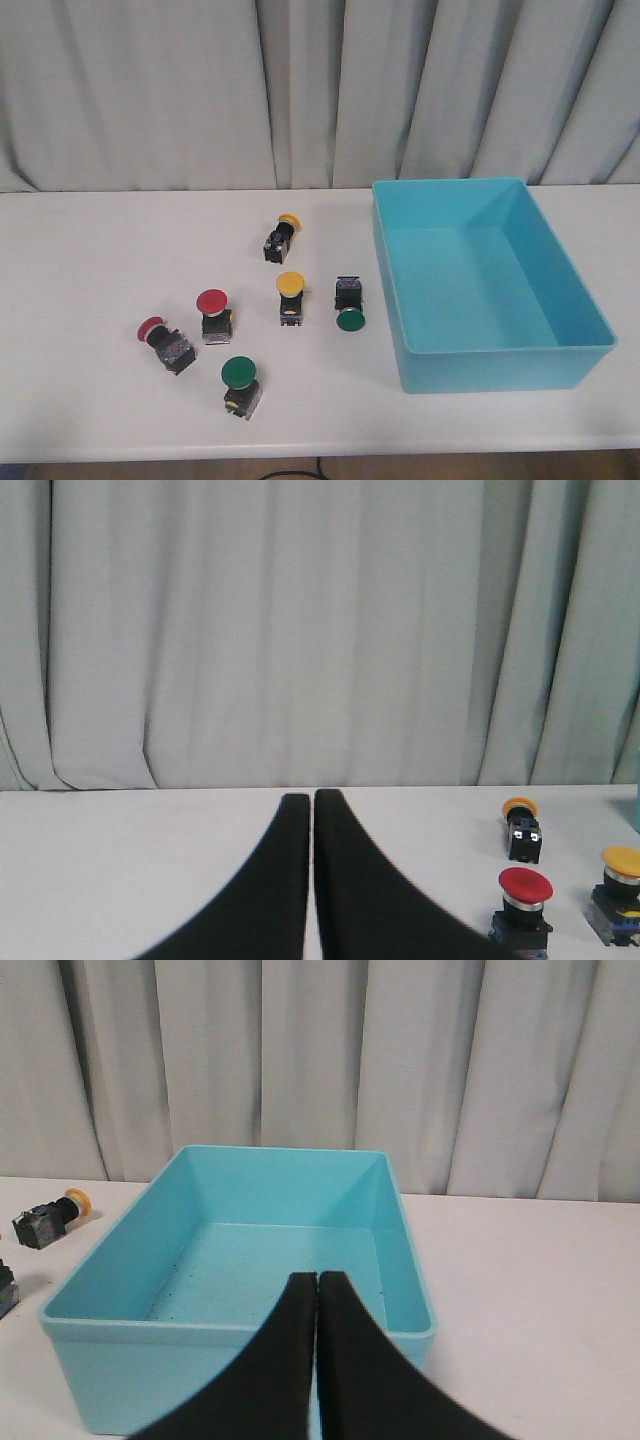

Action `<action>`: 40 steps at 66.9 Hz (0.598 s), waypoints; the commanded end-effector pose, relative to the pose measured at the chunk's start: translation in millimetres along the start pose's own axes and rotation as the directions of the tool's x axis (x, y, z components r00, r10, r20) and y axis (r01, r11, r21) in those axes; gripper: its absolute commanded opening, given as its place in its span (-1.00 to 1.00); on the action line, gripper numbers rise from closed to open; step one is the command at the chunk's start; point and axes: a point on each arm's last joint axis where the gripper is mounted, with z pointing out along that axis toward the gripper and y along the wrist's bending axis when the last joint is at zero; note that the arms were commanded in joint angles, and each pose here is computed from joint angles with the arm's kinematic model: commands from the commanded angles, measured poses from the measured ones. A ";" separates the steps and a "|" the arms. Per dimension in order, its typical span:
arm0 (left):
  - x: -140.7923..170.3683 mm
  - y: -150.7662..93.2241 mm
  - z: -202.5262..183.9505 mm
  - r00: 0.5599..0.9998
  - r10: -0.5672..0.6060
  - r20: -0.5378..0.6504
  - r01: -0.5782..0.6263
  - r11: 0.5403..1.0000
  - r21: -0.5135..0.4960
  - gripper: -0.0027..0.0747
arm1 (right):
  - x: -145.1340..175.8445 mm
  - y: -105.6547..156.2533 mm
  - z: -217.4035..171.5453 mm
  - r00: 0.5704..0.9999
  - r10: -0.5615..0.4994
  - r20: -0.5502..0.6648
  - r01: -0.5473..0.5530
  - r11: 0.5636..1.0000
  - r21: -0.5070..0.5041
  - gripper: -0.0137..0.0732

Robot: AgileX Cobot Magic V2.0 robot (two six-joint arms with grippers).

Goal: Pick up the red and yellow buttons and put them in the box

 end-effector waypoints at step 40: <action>0.7 -0.3 -0.9 0.997 -0.019 0.071 0.019 1.000 0.010 -0.95 | -6.9 -1.1 -0.7 0.994 -0.037 0.102 0.036 0.999 0.018 -0.70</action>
